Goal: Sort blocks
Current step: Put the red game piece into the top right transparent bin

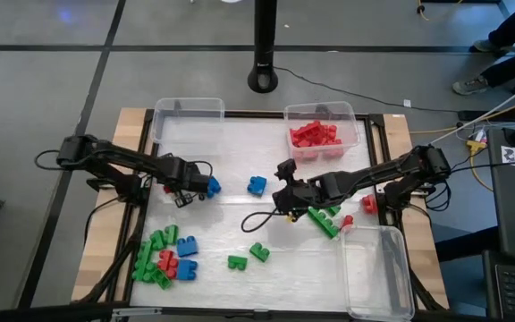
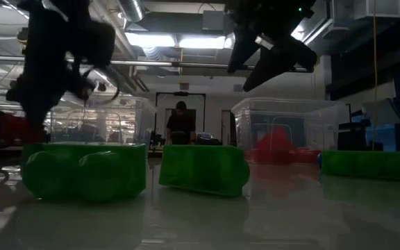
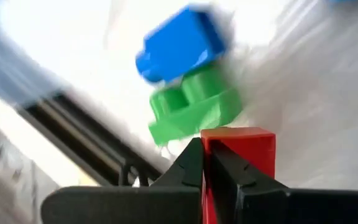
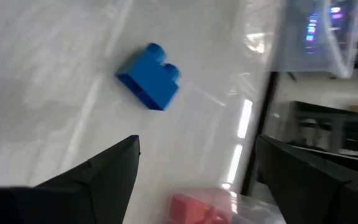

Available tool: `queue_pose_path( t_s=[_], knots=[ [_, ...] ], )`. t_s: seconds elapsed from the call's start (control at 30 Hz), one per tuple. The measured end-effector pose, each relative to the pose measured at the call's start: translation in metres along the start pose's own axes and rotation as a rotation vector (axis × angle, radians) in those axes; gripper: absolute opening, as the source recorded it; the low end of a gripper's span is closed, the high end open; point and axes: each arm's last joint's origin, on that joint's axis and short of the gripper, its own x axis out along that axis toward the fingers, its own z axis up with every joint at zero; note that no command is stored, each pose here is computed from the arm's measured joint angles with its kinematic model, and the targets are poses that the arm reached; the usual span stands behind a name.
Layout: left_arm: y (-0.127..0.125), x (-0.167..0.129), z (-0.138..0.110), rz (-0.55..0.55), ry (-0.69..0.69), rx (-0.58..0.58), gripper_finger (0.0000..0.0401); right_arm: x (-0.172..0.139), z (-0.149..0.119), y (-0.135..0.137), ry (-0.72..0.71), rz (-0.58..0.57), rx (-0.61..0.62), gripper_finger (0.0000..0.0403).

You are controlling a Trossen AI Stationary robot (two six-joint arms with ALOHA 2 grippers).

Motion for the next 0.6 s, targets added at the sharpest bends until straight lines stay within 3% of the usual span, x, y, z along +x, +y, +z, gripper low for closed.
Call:
queue_pose_path(
  t_s=[0.3,0.6],
  knots=[
    [0.02,-0.049,-0.01,-0.169,-0.47,-0.053,0.0002,-0.001,0.0,-0.001,0.026,-0.06,0.026,0.0319],
    [0.016,-0.078,0.004,-0.358,-1.033,0.031,0.0002,-0.001,0.007,-0.004,-0.038,-0.085,0.075,0.0319]
  ],
)
